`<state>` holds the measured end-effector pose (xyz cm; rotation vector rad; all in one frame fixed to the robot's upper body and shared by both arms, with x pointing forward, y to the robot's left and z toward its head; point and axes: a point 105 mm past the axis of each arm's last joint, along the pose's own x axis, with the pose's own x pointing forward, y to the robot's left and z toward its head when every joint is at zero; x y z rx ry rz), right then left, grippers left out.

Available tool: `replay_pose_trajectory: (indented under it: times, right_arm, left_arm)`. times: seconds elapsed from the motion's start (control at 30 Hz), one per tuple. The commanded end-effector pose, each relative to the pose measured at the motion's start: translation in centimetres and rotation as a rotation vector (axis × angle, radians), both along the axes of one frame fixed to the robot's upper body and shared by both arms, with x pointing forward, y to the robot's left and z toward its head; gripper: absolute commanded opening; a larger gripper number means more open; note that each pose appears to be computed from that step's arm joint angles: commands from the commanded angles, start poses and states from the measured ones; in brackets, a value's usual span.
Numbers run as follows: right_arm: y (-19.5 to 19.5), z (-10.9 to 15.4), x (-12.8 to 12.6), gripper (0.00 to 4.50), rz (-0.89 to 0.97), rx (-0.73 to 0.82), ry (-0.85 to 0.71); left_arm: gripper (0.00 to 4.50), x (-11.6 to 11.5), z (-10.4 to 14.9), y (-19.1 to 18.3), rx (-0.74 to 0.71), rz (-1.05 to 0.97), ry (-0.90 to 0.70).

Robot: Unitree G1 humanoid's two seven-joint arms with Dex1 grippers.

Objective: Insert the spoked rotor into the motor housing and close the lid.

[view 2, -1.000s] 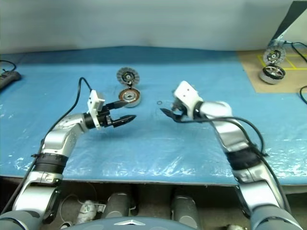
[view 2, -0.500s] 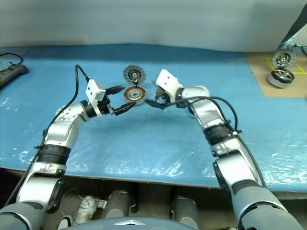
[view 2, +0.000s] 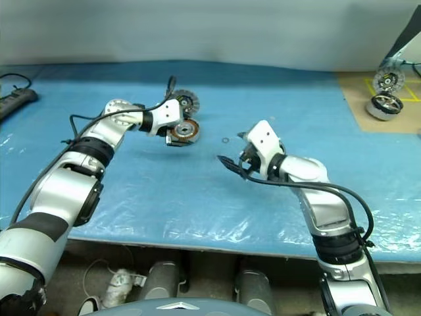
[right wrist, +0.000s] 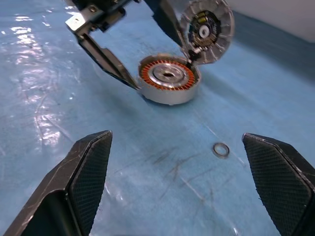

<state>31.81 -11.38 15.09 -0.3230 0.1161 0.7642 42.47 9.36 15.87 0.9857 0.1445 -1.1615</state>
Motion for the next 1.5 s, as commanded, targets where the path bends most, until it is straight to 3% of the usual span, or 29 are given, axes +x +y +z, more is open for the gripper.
replay_pose_trajectory:
  times: [0.03, 0.2, 0.97, 1.07, 1.17, 1.27, 1.4, 1.5]
  right_arm:
    - [-0.6, 1.0, -0.8, 4.48, -0.041, 0.0, -0.049]
    - [-1.2, 0.4, -1.4, 4.48, -0.107, 0.001, -0.042]
    - [-2.4, -1.1, -1.5, 4.48, -0.195, -0.046, -0.042]
    - [-2.4, -1.1, -1.4, 4.5, -0.195, -0.05, -0.042]
    - [-2.4, -1.2, -1.3, 4.5, -0.197, -0.06, -0.045]
    - [-2.3, -1.3, -1.1, 4.5, -0.196, -0.067, -0.051]
    - [-2.1, -1.3, -1.1, 4.5, -0.191, -0.064, -0.05]
    - [-2.1, -1.3, -1.1, 4.5, -0.187, -0.064, -0.05]
  left_arm:
    - [4.5, 0.7, 1.0, 0.2, 0.118, 0.005, -0.06]
    - [4.5, 1.8, 1.2, 0.4, 0.189, 0.074, -0.135]
    - [4.5, 1.5, -5.6, 0.1, 0.342, 0.14, -0.114]
    - [3.91, 1.2, -6.1, 0.1, 0.346, 0.117, -0.093]
    - [3.02, 1.5, -6.2, 0.1, 0.34, 0.144, -0.131]
    - [3.02, 1.3, -6.6, 0.3, 0.362, 0.125, -0.127]
    - [2.13, 0.8, -6.8, 0.3, 0.363, 0.091, -0.098]
    - [2.07, 1.0, -6.8, 0.6, 0.363, 0.106, -0.117]
